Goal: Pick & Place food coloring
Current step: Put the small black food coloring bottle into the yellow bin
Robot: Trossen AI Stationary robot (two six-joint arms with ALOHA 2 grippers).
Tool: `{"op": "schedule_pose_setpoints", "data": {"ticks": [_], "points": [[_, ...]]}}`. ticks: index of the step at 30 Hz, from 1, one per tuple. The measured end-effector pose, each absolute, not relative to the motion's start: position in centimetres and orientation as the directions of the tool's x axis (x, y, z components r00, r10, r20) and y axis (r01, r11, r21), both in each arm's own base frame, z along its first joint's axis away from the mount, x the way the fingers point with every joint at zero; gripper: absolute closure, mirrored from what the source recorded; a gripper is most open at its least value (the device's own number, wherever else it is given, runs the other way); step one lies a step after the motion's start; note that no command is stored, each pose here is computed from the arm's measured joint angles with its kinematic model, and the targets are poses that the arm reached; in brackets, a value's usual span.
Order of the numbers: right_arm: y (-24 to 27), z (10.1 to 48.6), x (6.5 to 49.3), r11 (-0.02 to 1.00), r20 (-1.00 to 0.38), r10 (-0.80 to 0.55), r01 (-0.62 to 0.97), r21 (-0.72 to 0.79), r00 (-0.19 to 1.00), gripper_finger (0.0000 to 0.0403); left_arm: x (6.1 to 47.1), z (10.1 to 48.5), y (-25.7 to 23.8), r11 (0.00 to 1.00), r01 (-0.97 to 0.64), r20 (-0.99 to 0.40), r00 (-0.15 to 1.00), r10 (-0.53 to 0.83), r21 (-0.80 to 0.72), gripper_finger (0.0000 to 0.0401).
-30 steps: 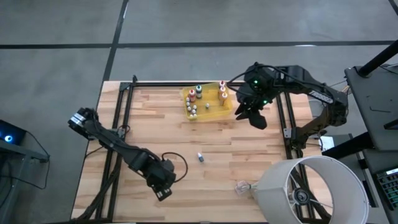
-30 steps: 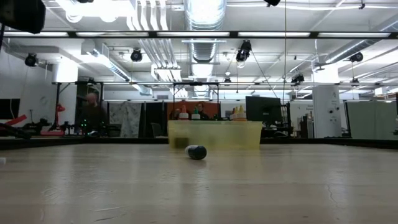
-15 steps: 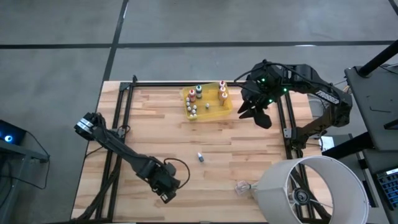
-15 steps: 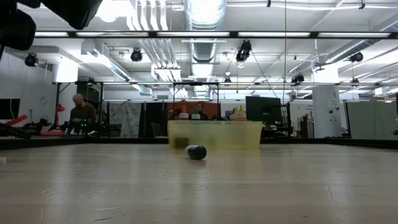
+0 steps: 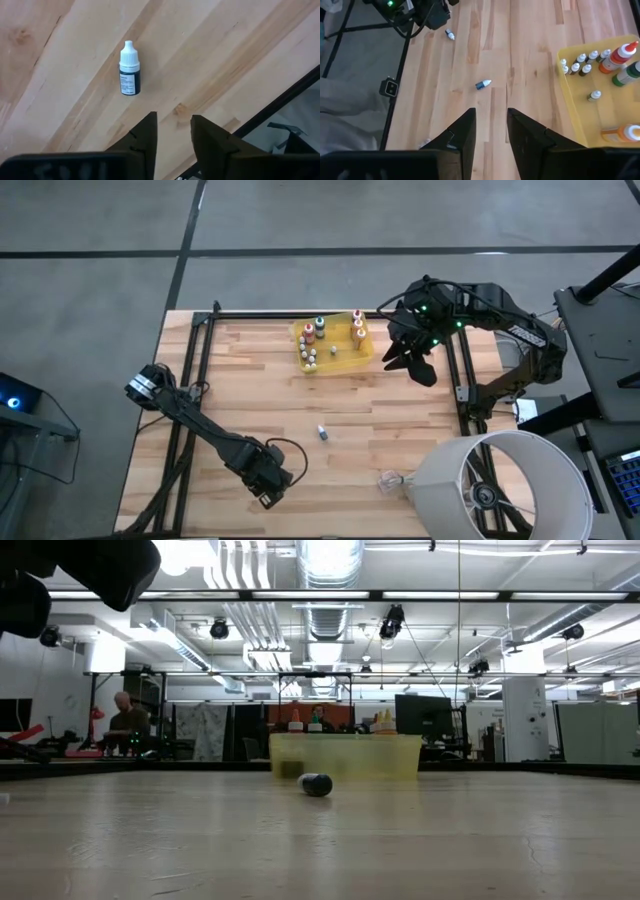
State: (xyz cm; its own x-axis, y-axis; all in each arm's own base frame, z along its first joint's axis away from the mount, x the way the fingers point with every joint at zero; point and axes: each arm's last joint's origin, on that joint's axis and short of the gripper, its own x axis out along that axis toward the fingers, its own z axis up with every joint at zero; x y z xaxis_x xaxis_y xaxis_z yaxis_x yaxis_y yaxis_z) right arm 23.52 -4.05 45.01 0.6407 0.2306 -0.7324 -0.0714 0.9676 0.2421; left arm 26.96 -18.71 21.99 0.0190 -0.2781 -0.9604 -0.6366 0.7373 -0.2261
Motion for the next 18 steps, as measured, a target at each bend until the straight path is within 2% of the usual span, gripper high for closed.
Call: {"op": "schedule_pose_setpoints", "data": {"ticks": [9,18], "points": [[-4.0,45.0,23.5,0.966,-0.732,0.23,-0.061,0.251,0.641,0.0294,26.4,21.1,-18.5,0.744,-0.64,-0.963,-0.019,-0.268,-0.194,0.0228],[-4.1,45.0,23.5,0.966,-0.733,0.229,-0.059,0.25,0.641,0.0304,25.5,19.0,-17.9,0.733,-0.667,-0.966,-0.077,-0.249,-0.136,0.0218]]}}
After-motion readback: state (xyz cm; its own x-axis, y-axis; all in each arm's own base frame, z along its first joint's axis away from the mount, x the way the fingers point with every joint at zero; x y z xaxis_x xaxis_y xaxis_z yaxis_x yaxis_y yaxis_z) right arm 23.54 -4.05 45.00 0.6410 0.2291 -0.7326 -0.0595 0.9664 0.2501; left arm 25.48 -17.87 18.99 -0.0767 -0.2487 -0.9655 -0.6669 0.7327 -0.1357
